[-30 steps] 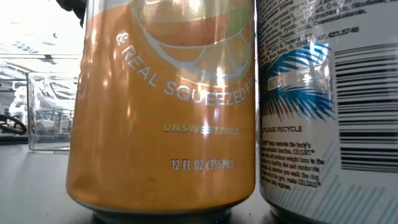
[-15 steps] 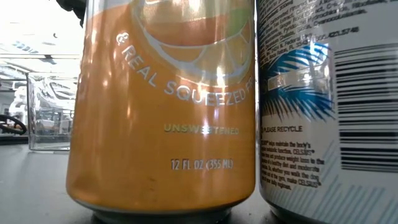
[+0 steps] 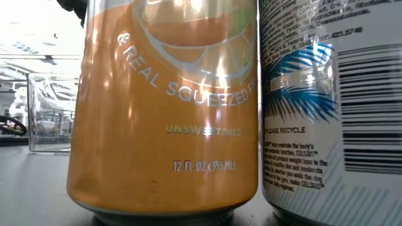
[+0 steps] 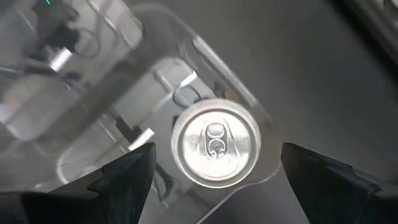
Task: Sort soda cans
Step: Put the right pink soda can into the center transparent bin
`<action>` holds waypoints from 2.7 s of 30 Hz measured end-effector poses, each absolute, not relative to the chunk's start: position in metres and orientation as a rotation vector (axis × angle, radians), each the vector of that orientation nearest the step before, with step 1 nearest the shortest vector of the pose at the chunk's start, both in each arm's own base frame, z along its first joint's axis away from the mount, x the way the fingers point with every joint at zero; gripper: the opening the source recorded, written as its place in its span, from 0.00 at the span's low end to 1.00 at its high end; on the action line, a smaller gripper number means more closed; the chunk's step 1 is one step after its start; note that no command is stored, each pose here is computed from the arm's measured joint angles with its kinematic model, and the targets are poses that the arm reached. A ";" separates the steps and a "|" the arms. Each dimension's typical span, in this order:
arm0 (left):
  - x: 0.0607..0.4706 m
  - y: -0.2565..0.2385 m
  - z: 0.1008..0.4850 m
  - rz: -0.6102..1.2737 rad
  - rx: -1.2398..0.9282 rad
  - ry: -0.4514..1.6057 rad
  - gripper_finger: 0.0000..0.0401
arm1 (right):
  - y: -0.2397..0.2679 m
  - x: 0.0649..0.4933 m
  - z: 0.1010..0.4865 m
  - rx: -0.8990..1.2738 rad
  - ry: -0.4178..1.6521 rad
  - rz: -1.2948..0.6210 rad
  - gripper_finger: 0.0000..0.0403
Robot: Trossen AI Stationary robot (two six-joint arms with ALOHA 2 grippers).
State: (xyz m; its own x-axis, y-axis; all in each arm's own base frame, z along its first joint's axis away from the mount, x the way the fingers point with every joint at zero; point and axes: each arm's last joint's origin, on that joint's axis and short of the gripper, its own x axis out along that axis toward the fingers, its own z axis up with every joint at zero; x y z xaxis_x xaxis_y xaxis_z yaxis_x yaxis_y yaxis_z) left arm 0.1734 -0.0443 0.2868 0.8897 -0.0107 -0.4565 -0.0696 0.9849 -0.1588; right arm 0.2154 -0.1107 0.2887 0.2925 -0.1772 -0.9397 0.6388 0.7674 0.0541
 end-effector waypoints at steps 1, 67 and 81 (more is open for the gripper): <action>0.173 -0.044 0.287 0.031 -0.173 0.474 0.18 | -0.110 0.214 0.294 0.466 1.138 -0.571 0.84; 0.174 -0.041 0.287 0.156 -0.268 0.441 0.43 | 0.004 0.231 0.330 0.521 1.041 -0.331 0.84; 0.174 -0.041 0.287 0.154 -0.277 0.444 0.53 | 0.012 0.255 0.307 0.548 1.128 -0.365 0.84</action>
State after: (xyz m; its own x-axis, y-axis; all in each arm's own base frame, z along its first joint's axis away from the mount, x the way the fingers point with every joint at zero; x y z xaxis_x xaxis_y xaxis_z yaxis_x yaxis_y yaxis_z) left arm 0.1736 -0.0415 0.2872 0.8925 0.0865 -0.4427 -0.2062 0.9511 -0.2299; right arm 0.2547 0.0117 0.3075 0.3914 -0.0018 -0.9202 0.5374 0.8122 0.2270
